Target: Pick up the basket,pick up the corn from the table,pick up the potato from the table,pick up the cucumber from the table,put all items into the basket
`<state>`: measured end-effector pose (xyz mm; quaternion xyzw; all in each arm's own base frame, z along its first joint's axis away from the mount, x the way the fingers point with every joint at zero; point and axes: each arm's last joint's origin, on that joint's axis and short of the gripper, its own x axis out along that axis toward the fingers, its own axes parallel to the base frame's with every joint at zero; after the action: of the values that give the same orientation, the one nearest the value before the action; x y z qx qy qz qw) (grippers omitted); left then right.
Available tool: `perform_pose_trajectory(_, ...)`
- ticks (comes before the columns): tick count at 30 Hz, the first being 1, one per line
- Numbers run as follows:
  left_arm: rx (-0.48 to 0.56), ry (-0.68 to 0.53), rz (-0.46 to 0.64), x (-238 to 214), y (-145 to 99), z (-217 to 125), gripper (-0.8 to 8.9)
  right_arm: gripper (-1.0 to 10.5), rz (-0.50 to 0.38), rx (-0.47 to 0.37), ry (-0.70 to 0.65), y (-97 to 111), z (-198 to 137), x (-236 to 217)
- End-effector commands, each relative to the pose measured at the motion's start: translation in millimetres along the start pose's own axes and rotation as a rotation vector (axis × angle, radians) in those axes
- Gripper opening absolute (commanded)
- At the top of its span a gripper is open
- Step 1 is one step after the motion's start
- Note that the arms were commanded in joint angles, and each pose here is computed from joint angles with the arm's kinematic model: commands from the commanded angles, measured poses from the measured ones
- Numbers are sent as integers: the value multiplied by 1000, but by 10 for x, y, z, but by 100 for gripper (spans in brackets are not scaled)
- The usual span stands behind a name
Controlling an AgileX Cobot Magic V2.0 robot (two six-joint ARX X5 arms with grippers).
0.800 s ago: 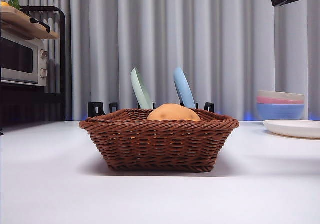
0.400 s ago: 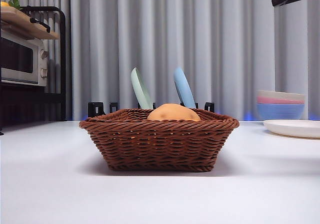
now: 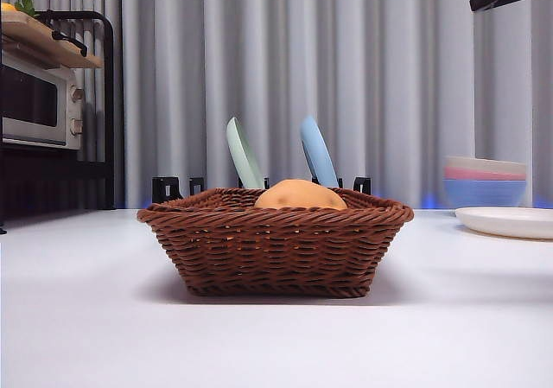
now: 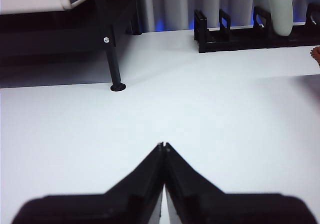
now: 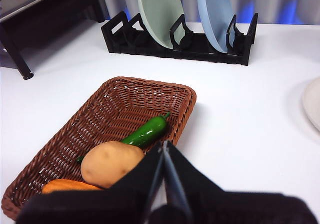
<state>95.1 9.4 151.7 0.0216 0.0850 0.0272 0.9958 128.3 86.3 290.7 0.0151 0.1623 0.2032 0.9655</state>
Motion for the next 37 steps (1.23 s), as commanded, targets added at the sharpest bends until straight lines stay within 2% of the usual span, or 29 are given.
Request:
perform_pose_trajectory(1,-14,10,4,13,2,-43,-3,2,-5,11,-3,-5,-7,4)
perform_pose_trajectory(15,-14,10,4,13,2,-43,-3,2,-5,9,-3,-5,-7,4)
perform_pose_trajectory(16,-14,10,4,13,2,-43,-3,2,-8,-10,-3,-6,-7,4)
perform_pose_trajectory(19,-14,10,4,13,2,-43,-3,2,-38,-137,-7,-24,-10,-2)
perform_pose_trajectory(22,-14,10,4,13,2,-43,-3,2,-59,-218,-25,-122,-29,-57)
perform_pose_trajectory(24,-14,11,5,13,2,-44,-3,1,-7,-240,-45,-198,-84,-89)
perform_pose_trajectory(27,-14,11,5,13,2,-43,-3,1,46,-211,-80,-338,-243,-161)
perform_pose_trajectory(31,-14,11,5,13,2,-43,-3,1,-44,-176,-134,-517,-584,-245)
perform_pose_trajectory(37,-14,11,5,13,2,-44,-3,1,-162,-158,-157,-622,-1036,-256)
